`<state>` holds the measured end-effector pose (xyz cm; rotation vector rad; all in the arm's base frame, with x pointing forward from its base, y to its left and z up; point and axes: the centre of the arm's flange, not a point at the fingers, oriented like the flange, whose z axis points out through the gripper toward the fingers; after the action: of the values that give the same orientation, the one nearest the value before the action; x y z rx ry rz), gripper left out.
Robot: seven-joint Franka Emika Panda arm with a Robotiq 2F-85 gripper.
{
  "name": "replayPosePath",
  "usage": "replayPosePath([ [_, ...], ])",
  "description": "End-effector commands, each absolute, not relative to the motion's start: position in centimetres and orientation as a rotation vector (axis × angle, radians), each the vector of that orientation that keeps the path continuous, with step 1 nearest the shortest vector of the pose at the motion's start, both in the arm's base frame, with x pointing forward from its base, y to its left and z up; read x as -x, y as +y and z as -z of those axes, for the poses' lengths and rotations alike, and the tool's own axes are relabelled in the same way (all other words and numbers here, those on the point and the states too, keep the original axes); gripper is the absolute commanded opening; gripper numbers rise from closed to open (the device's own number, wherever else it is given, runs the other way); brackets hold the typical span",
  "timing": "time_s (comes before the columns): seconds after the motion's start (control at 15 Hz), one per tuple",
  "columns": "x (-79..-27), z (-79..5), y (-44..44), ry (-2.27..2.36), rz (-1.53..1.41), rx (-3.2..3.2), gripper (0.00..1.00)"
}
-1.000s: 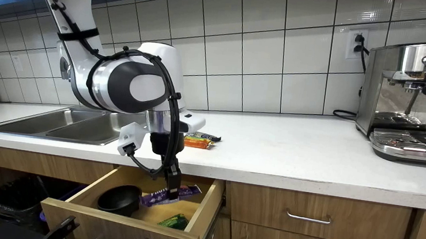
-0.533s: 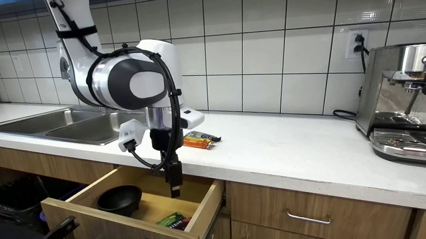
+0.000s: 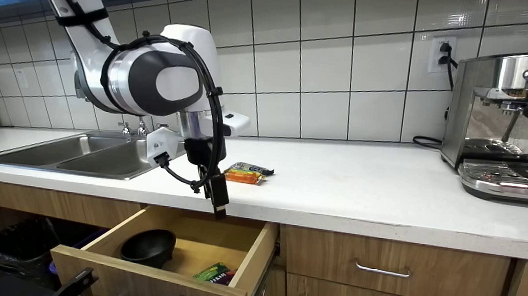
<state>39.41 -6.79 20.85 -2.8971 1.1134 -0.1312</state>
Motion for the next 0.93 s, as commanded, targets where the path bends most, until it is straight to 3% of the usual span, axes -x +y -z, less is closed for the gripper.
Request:
replayPosePath([
  [0.0, -39.7, -23.2, -6.4, 1.079, 0.176, 2.876, 1.0],
  [0.87, -46.6, -27.3, -6.4, 1.114, 0.292, 2.793, 1.0],
])
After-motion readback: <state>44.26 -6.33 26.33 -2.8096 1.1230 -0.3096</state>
